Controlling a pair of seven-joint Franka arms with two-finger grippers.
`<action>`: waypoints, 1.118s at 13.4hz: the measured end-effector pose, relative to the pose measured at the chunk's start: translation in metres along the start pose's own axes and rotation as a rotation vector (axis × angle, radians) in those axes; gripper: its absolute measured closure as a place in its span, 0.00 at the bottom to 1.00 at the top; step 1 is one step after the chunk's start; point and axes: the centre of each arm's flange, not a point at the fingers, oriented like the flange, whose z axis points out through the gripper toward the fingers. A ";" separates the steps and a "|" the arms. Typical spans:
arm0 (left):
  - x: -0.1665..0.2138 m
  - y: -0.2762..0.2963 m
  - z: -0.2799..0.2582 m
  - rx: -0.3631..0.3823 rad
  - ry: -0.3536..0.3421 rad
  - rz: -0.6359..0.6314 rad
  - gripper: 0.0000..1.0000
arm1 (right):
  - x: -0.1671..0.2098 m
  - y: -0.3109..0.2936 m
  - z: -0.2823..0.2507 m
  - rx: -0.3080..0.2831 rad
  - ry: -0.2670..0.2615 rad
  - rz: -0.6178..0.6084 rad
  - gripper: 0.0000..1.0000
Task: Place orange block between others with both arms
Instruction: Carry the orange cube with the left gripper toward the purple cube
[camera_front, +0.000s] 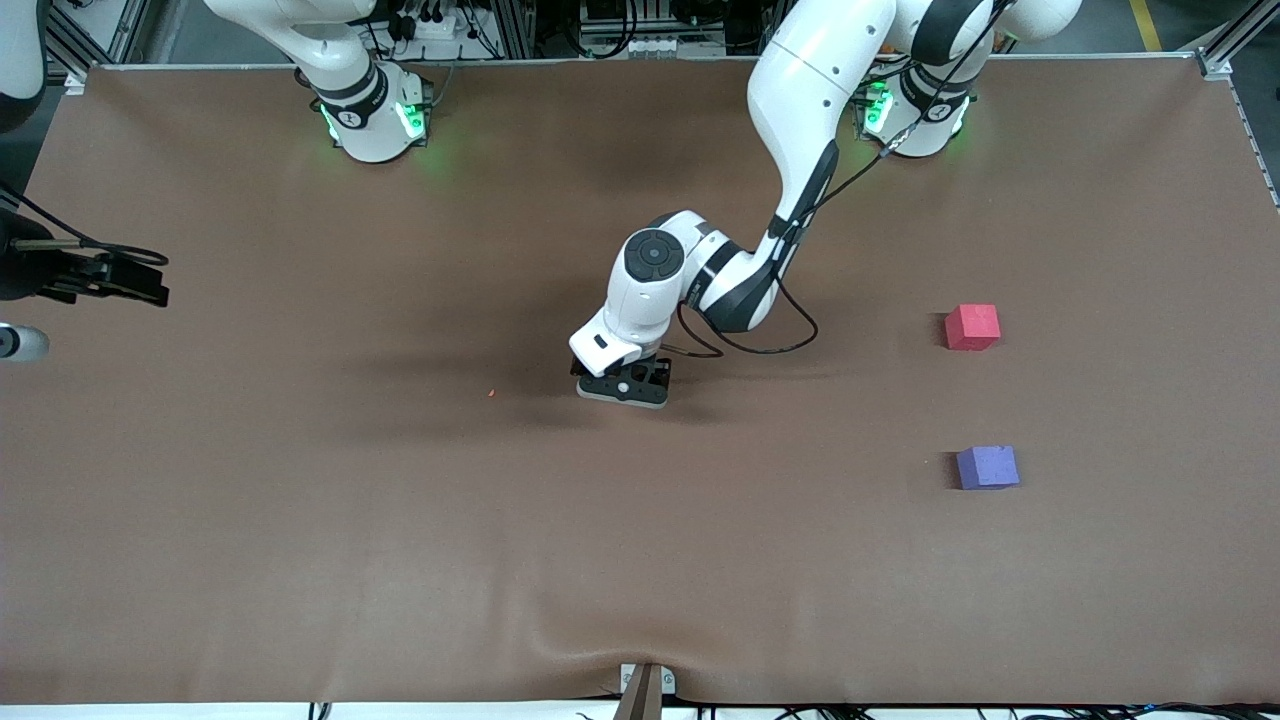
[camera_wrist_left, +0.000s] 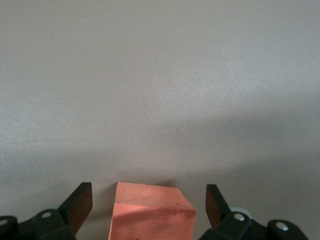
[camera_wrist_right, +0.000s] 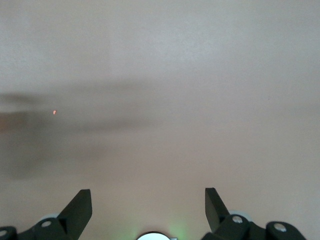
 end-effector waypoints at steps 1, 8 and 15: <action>-0.002 0.002 0.000 0.008 0.004 0.016 0.00 | 0.000 0.006 0.002 -0.001 -0.003 -0.007 0.00; -0.025 0.001 0.020 0.128 -0.043 0.131 0.06 | 0.011 0.016 0.029 0.042 -0.012 -0.015 0.00; -0.027 -0.003 0.009 0.226 -0.121 0.163 0.39 | 0.010 0.017 0.030 0.073 -0.013 -0.014 0.00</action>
